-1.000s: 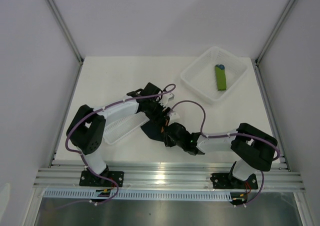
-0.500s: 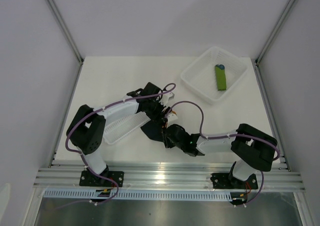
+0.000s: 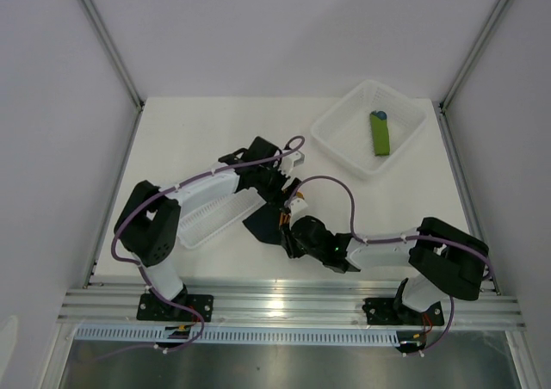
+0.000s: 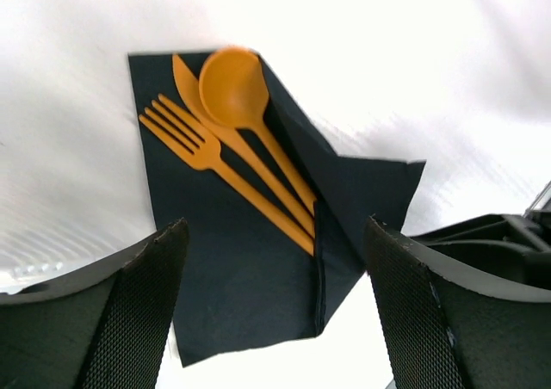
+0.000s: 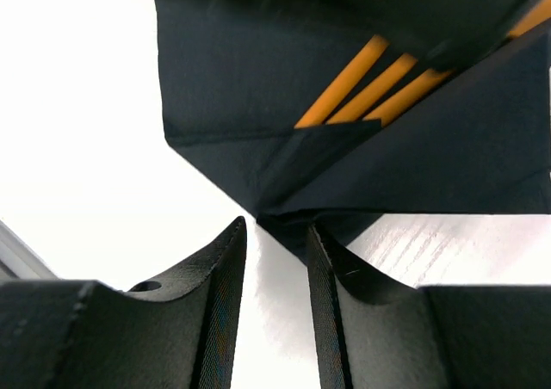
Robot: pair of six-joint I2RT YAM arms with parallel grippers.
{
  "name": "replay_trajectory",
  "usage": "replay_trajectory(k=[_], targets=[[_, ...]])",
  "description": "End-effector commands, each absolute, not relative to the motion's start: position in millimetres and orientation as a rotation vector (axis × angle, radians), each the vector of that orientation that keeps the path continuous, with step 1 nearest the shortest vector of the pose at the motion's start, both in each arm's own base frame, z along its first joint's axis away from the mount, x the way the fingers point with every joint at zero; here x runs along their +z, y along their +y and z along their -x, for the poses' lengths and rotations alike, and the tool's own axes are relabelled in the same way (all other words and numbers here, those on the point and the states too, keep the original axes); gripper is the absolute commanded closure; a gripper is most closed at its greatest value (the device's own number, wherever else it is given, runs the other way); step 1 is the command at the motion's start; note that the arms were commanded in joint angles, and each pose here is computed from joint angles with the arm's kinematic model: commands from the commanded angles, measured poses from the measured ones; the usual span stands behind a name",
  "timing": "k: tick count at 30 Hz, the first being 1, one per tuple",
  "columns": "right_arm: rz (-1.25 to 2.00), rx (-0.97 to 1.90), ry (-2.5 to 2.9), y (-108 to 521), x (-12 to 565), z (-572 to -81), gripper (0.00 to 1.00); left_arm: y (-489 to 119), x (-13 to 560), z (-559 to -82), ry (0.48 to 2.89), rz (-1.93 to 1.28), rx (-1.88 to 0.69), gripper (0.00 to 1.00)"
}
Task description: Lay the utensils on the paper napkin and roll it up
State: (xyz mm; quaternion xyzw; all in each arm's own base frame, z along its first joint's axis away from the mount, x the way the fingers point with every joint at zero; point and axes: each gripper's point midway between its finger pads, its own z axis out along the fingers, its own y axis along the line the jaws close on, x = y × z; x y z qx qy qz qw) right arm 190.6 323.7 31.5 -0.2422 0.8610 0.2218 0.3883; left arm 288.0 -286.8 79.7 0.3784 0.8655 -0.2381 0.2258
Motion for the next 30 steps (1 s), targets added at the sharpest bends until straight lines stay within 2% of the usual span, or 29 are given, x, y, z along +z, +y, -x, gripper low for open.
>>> replay_trajectory(k=[1,17,20,23,30], targets=[[0.634,0.616,2.124,329,47,-190,0.63,-308,109,-302,2.287,-1.005,-0.727,0.15],[0.651,0.622,2.12,332,46,-189,0.6,-321,61,-279,2.379,-1.075,-0.72,0.17],[0.65,0.613,2.109,332,51,-192,0.6,-317,58,-278,2.385,-1.074,-0.698,0.25],[0.65,0.604,2.1,332,55,-193,0.59,-312,58,-279,2.38,-1.073,-0.667,0.45],[0.641,0.629,2.101,326,58,-191,0.59,-297,57,-280,2.368,-1.083,-0.581,0.64]])
